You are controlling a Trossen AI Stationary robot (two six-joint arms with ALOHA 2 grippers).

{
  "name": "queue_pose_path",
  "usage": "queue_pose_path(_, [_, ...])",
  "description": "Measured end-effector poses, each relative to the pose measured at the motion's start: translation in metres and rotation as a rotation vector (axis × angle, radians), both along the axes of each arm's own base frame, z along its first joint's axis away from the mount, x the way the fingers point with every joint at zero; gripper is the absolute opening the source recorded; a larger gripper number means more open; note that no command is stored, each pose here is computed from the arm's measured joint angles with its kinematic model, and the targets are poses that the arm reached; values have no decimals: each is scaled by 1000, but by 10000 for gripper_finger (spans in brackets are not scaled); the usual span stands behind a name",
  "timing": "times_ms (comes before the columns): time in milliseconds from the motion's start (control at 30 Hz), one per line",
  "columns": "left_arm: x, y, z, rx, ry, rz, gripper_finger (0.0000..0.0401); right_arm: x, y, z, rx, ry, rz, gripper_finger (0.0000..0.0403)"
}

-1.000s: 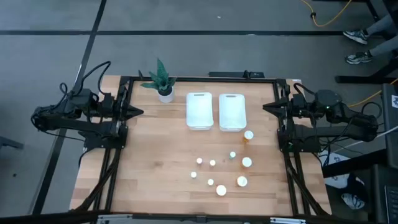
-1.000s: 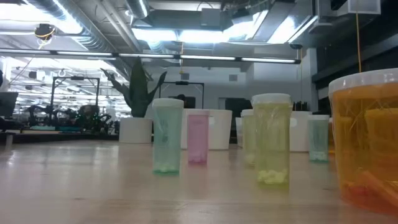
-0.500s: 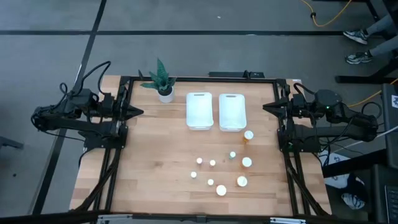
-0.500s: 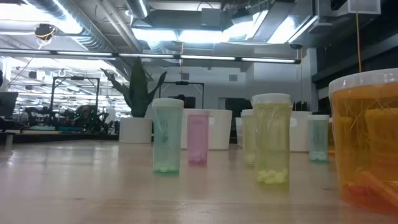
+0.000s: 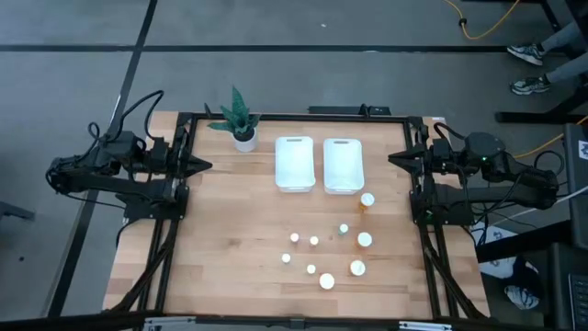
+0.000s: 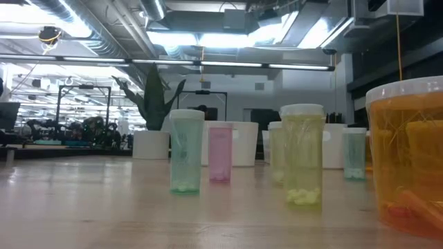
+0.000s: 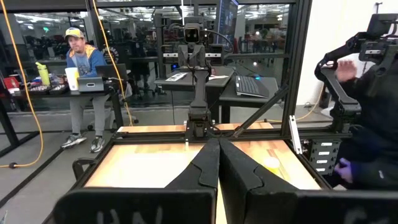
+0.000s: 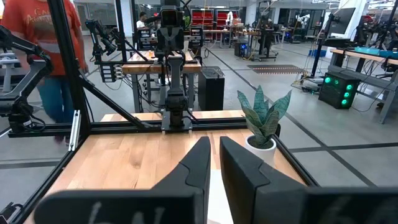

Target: Pick and place medicine bottles into bin by pill shape (circle, oval)

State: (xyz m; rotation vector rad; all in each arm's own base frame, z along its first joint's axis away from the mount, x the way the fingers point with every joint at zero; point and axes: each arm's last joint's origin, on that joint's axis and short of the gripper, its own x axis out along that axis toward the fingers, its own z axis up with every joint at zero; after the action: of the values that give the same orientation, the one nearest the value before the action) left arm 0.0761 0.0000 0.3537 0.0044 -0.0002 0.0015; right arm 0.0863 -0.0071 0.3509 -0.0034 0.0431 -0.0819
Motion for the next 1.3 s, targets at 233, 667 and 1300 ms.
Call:
queue_pose_path(233, [0, 0, 0, 0, 0, 0, 0, 0, 0, 0, 0, 0, 0, 39])
queue_pose_path(667, [0, 0, 0, 0, 0, 0, 0, 0, 0, 0, 0, 0, 0, 39])
queue_pose_path(1300, [0, 0, 0, 0, 0, 0, 0, 0, 0, 1, -47, -3, 2, 39])
